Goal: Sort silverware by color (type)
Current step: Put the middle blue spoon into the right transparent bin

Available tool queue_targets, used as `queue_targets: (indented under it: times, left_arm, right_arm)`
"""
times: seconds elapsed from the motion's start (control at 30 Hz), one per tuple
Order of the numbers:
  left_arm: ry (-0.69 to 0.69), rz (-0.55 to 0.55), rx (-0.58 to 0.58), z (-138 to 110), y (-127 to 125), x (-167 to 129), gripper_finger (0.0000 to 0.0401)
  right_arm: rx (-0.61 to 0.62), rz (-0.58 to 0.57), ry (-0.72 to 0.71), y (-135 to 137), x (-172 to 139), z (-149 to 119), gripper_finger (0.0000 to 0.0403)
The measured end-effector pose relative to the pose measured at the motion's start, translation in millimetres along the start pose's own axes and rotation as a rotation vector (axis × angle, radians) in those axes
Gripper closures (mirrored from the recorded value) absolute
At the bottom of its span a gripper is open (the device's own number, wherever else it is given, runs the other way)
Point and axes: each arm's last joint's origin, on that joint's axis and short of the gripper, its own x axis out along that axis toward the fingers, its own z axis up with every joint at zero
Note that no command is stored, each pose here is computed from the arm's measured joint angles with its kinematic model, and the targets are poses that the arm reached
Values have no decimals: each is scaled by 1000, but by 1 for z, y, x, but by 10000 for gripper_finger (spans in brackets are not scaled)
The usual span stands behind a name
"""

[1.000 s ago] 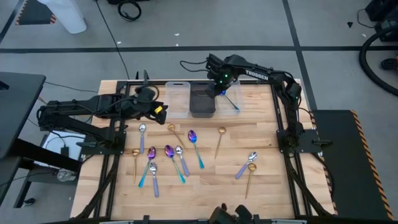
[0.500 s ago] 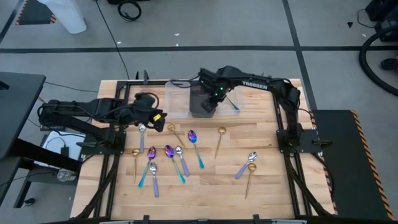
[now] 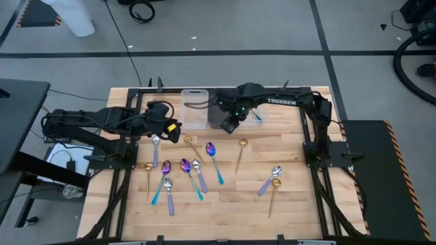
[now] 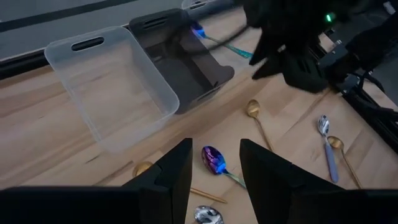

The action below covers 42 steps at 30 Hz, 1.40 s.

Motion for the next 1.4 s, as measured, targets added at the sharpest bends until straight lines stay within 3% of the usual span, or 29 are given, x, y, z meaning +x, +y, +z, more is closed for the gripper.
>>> queue_targets:
  times: [0.23, 0.47, 0.77, 1.23, 1.4]
  left_arm:
    - [2, 1, -13, 0, 0, 0, 260]
    - [-4, -6, -19, 0, -1, 0, 260]
    - [20, -59, -57, 2, 5, -11, 260]
    - [273, -17, -4, -15, 19, -19, 260]
    - [332, 9, -42, -25, 19, -25, 260]
  right_arm:
    - [-14, 15, 1, 20, 3, -10, 252]
    - [15, 147, -64, 50, 5, -10, 252]
    - [22, 220, -155, 84, 4, -19, 252]
    - [-11, 208, -131, 83, 4, -22, 252]
    - [-73, 82, -14, 65, 7, -29, 252]
